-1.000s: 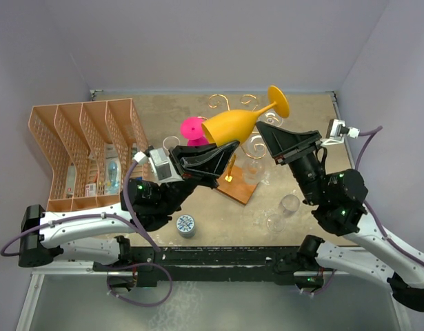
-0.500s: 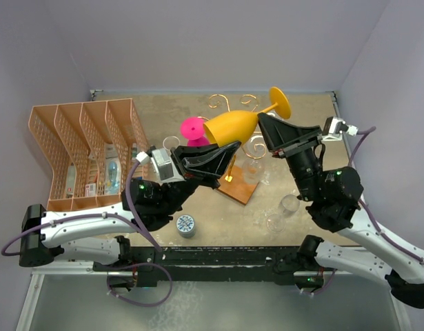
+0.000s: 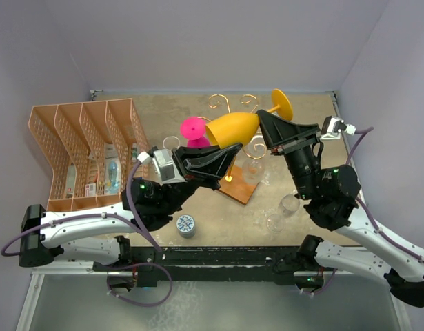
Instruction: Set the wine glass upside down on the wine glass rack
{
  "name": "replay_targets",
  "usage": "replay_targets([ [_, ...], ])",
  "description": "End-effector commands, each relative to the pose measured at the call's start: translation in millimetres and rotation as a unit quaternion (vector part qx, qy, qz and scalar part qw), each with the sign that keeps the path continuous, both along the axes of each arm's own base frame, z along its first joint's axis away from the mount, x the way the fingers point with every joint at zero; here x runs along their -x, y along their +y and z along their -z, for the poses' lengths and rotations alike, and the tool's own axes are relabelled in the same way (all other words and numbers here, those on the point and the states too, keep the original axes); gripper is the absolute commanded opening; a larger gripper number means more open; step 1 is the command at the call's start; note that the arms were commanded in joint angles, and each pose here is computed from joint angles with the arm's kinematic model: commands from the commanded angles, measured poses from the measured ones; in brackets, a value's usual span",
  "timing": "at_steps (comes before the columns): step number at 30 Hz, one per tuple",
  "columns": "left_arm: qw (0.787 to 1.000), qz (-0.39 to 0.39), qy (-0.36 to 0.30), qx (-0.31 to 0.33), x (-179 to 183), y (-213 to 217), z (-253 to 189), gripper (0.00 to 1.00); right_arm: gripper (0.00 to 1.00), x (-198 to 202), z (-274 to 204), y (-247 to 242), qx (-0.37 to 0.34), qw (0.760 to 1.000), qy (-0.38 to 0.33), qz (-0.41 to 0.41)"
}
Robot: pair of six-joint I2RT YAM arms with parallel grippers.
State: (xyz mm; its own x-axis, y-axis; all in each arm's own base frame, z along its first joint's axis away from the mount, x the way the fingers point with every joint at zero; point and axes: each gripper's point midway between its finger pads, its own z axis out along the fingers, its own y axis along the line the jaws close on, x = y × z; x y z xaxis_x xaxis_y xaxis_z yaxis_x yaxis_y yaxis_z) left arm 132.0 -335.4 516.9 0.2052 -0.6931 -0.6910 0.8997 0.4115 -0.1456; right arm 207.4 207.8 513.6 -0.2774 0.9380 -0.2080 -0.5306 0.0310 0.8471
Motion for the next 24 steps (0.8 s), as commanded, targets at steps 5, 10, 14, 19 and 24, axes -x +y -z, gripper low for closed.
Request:
replay_targets([
  [5,0.998,0.053,-0.036,-0.027,24,-6,-4,0.00,0.30,4,-34,-13,-0.056,0.998,-0.013,0.003],
  [10,0.997,0.064,-0.031,-0.042,26,-11,3,0.00,0.00,4,-37,-18,-0.051,0.998,-0.023,0.021],
  [14,0.997,0.065,-0.004,-0.047,22,-12,5,0.15,0.00,7,-39,-23,-0.035,0.998,-0.046,0.036],
  [19,0.992,0.016,0.117,-0.045,-10,1,20,0.48,0.00,13,-44,-24,0.021,0.994,-0.088,0.060],
  [24,0.977,0.005,0.180,-0.113,-17,1,40,0.49,0.00,24,-49,-28,0.065,0.987,-0.128,0.073],
])
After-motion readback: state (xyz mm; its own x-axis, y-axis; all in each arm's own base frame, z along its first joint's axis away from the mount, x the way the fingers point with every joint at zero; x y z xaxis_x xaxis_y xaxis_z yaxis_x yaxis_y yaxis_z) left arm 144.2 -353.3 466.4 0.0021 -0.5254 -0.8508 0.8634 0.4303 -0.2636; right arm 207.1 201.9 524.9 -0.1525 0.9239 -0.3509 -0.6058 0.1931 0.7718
